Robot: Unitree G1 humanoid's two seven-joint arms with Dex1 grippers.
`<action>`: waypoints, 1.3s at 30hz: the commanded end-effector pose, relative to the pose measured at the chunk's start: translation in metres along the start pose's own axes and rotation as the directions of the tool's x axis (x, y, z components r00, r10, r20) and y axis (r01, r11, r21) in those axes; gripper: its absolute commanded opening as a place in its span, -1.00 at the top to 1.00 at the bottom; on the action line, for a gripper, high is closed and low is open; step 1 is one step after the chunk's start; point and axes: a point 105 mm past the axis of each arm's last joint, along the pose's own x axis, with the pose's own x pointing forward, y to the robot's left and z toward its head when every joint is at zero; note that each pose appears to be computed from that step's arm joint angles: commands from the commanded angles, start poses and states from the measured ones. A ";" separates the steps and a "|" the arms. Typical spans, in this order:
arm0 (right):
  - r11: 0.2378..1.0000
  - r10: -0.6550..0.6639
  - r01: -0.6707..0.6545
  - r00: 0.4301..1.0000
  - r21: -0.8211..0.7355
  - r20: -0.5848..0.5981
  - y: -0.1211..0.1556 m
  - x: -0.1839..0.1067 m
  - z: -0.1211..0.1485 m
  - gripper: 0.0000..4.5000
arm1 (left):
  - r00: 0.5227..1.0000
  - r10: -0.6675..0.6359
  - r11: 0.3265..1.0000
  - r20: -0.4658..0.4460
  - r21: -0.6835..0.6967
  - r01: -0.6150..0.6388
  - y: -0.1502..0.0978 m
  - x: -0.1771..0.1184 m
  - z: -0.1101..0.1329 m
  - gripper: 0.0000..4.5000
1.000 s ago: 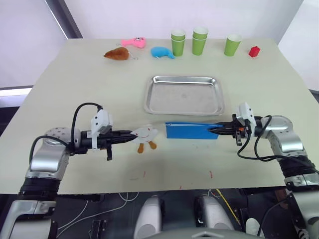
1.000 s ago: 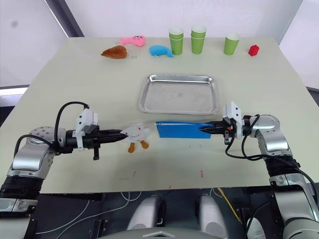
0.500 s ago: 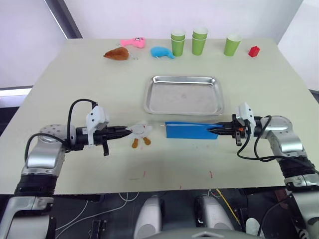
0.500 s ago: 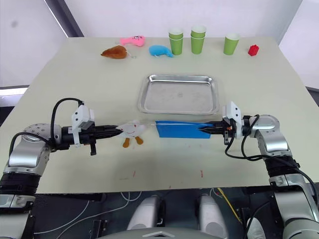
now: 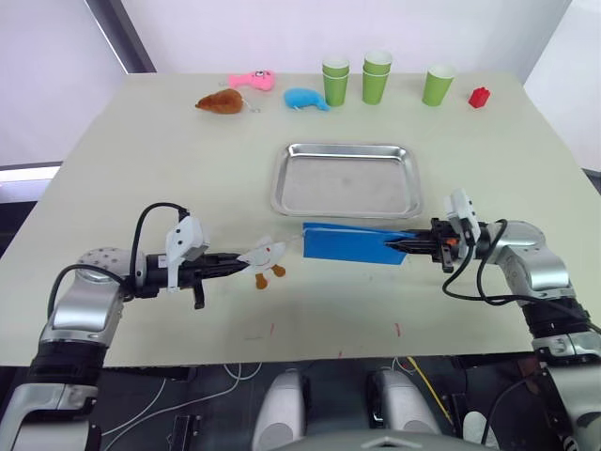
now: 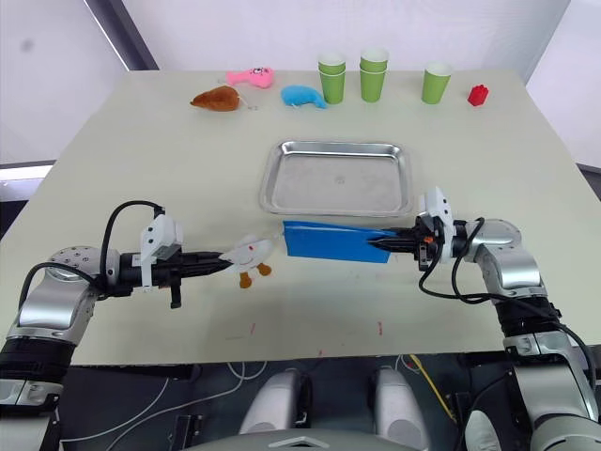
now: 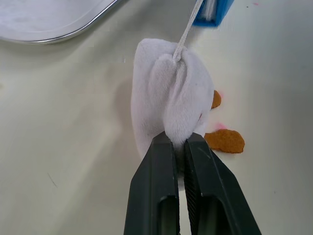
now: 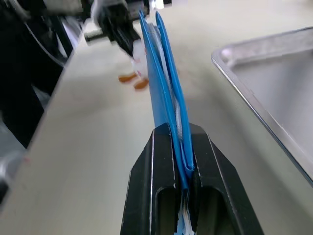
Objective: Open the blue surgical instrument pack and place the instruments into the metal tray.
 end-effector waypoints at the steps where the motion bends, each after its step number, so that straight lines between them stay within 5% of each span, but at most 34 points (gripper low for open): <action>1: 1.000 0.025 -0.024 0.990 -0.004 0.136 0.005 -0.003 0.031 1.00 | 0.998 0.001 0.999 -0.066 -0.050 -0.004 -0.002 -0.002 -0.018 1.00; 8: 0.999 -0.012 0.001 0.966 0.044 0.259 0.002 -0.003 0.049 1.00 | 0.998 0.000 0.999 -0.069 -0.054 -0.004 -0.001 -0.004 -0.020 1.00; 25: 0.986 0.016 -0.009 0.999 -0.166 0.040 0.005 0.011 0.026 1.00 | 0.957 0.183 0.973 -0.226 0.179 -0.144 0.045 -0.043 -0.005 1.00; 35: 0.974 0.023 -0.022 1.000 -0.224 0.001 0.005 0.020 0.023 1.00 | 0.961 0.142 0.981 -0.237 0.161 -0.106 0.038 -0.045 0.009 -0.90; 39: 0.974 0.029 -0.034 0.999 -0.222 -0.026 0.007 0.018 0.020 1.00 | 0.971 0.129 0.982 -0.199 0.162 -0.097 0.037 -0.052 0.027 -0.98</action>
